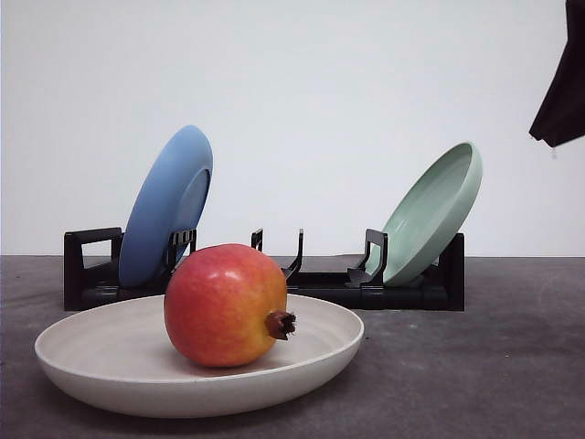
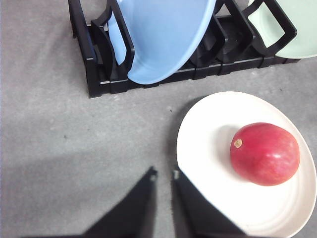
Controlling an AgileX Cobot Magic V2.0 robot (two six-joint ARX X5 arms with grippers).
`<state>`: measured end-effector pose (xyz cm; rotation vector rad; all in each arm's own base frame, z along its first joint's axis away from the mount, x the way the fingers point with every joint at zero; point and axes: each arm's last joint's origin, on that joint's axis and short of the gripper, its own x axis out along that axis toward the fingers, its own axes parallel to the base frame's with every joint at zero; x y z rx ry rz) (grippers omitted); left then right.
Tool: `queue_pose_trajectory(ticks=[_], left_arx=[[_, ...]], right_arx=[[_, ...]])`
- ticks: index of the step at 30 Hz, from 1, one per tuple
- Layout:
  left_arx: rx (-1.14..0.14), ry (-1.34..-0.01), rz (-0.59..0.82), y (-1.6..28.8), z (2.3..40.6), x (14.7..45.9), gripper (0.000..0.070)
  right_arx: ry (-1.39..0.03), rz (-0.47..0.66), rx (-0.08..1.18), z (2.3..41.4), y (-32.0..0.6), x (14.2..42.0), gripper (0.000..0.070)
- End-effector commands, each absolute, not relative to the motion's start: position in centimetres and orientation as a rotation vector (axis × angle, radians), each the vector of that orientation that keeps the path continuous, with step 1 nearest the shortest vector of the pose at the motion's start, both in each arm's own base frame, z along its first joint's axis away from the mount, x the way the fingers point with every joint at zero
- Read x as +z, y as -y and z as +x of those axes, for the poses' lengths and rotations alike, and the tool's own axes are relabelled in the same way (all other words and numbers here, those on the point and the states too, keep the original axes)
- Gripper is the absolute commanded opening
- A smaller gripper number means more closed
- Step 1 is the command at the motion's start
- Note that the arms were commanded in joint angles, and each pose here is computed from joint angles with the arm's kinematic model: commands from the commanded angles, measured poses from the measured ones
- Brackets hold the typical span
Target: Place pomegranate in white plate
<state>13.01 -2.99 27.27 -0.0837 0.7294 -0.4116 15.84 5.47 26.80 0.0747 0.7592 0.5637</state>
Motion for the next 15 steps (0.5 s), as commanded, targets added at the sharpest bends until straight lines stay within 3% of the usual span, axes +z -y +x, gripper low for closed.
queue_pose_trajectory(ticks=[1, 15], left_arx=[[-0.416, -0.734, -0.084, 2.99, 12.93, 27.61, 0.0000], [-0.416, -0.739, -0.082, 2.97, 12.82, 27.57, 0.0000]], right_arx=[[-0.749, 0.067, 0.575, 16.01, -5.59, 26.92, 0.0018], [-0.749, 0.067, 0.574, 16.01, -5.59, 26.92, 0.0018]])
